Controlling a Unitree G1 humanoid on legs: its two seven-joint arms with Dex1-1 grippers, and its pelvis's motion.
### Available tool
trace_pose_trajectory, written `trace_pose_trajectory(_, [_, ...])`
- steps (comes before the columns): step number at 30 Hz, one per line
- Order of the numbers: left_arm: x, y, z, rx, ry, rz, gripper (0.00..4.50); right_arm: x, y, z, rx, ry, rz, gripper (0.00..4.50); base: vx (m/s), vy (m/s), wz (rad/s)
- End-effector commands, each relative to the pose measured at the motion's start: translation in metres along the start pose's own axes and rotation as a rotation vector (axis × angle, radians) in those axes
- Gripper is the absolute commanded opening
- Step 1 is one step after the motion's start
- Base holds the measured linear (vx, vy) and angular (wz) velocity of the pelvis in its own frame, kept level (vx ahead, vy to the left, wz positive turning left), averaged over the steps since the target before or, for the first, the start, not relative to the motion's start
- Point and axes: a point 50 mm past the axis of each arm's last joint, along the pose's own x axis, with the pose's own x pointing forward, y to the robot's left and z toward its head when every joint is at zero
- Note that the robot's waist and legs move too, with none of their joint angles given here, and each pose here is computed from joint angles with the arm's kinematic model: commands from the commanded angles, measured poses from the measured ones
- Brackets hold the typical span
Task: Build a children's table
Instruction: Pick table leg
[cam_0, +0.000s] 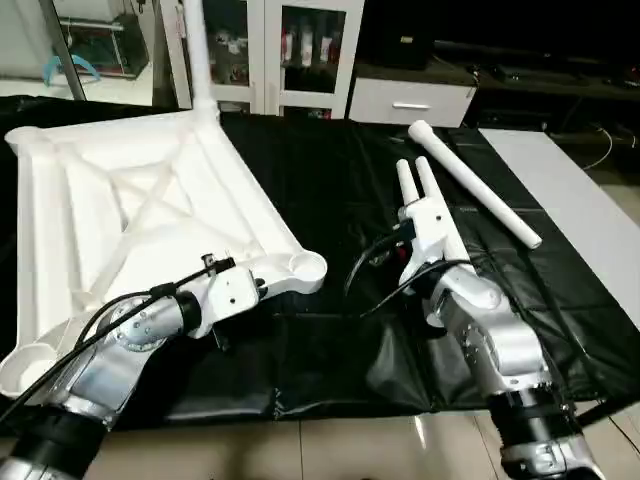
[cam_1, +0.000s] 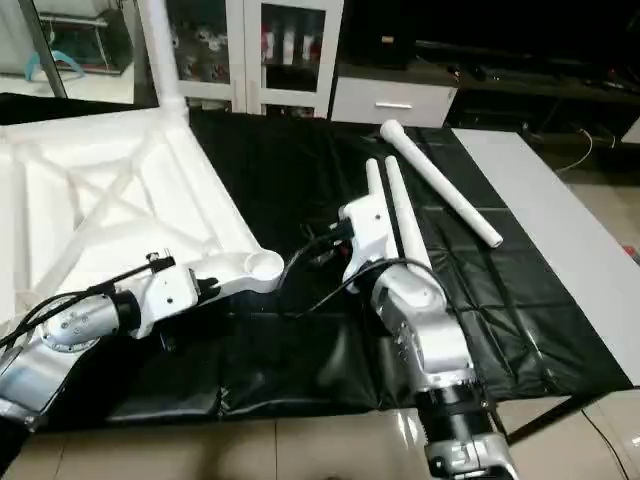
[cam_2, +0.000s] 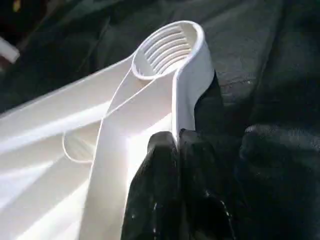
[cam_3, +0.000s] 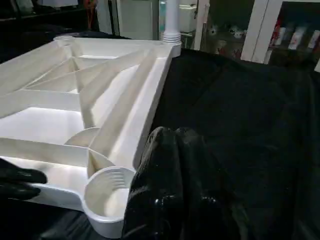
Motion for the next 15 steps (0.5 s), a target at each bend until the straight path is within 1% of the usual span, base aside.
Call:
trace_pose_trajectory(1, [0.001,-0.004,-0.004,-0.105,0.036,0.018,0.00,-0.002,-0.011,0.000,-0.002,0.046,-0.039,0.03,0.000,0.000,0.00])
trace_pose_trajectory(2, [0.004,-0.004,-0.001,-0.130,0.031,0.032,0.00,-0.002,-0.013,0.000,-0.015,0.065,-0.051,0.03,0.000,0.000,0.00])
trace_pose_trajectory(4, [0.007,-0.003,0.002,-0.140,0.026,0.061,0.00,-0.001,-0.018,0.001,-0.031,0.085,-0.072,0.03,0.000,0.000,0.00])
trace_pose_trajectory(6, [0.009,0.000,0.004,-0.155,0.013,0.053,0.60,0.000,-0.023,0.006,-0.025,0.083,-0.091,0.00,0.000,0.000,0.00])
trace_pose_trajectory(7, [0.007,0.002,0.006,-0.167,0.009,0.042,0.60,0.001,-0.025,0.009,-0.015,0.088,-0.094,0.00,0.000,0.000,0.00])
trace_pose_trajectory(8, [0.006,0.003,0.007,-0.176,0.006,0.034,0.60,0.001,-0.027,0.011,-0.009,0.092,-0.095,0.18,0.000,0.000,0.00])
trace_pose_trajectory(9, [0.004,0.005,0.008,-0.179,0.002,0.036,0.80,0.002,-0.029,0.012,-0.009,0.101,-0.100,0.37,0.000,0.000,0.00])
trace_pose_trajectory(10, [0.004,0.005,0.008,-0.179,0.002,0.037,0.95,0.002,-0.029,0.013,-0.009,0.102,-0.100,0.37,0.000,0.000,0.00])
trace_pose_trajectory(11, [0.003,0.007,0.009,-0.184,0.004,0.041,0.95,0.002,-0.030,0.013,-0.010,0.108,-0.104,0.37,0.000,0.000,0.00])
trace_pose_trajectory(13, [-0.003,0.017,0.013,-0.198,-0.003,0.068,1.06,0.007,-0.036,0.017,-0.007,0.158,-0.132,0.50,0.000,0.000,0.00])
trace_pose_trajectory(14, [-0.003,0.017,0.013,-0.198,-0.003,0.068,1.06,0.007,-0.036,0.017,-0.007,0.158,-0.132,0.50,0.000,0.000,0.00])
trace_pose_trajectory(15, [-0.007,0.023,0.016,-0.204,-0.012,0.071,1.25,0.011,-0.043,0.019,0.006,0.213,-0.178,0.77,0.000,0.000,0.00])
